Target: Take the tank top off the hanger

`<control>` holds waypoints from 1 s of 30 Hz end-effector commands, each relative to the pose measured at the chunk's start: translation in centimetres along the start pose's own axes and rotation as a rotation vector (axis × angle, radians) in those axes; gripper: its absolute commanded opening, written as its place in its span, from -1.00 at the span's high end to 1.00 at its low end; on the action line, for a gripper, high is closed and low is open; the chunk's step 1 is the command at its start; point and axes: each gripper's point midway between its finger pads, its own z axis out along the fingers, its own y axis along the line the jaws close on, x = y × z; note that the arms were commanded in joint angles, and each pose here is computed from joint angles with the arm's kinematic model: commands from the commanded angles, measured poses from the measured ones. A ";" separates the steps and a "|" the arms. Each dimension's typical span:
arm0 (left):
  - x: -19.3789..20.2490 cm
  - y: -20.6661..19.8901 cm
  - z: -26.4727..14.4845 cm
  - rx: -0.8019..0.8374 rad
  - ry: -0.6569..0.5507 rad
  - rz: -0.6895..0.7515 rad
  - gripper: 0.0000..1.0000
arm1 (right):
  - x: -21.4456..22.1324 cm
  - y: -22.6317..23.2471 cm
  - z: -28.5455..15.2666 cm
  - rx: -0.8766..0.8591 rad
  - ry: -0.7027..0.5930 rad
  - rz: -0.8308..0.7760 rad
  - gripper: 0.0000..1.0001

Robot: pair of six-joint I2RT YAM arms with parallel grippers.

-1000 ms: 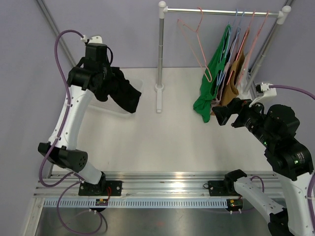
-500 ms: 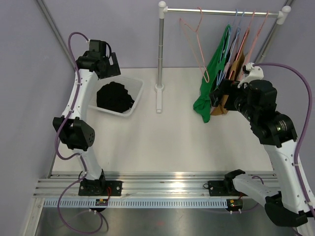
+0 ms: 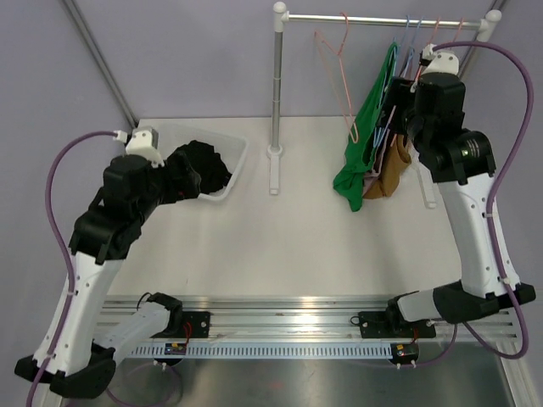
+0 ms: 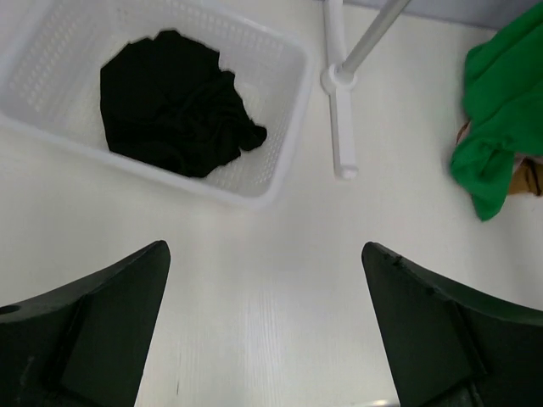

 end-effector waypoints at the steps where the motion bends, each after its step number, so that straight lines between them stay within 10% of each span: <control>1: 4.9 0.6 1.3 0.021 0.054 0.040 -0.98 | -3.0 -1.0 1.6 0.070 -0.052 -0.028 -0.43; 8: 11.1 3.1 2.3 -0.013 0.094 0.076 -0.98 | -5.5 -1.7 7.6 0.168 -0.069 -0.070 -0.09; 30: 11.7 1.4 1.9 0.094 0.118 0.087 -0.98 | -2.4 -1.9 16.4 0.185 0.029 -0.102 0.39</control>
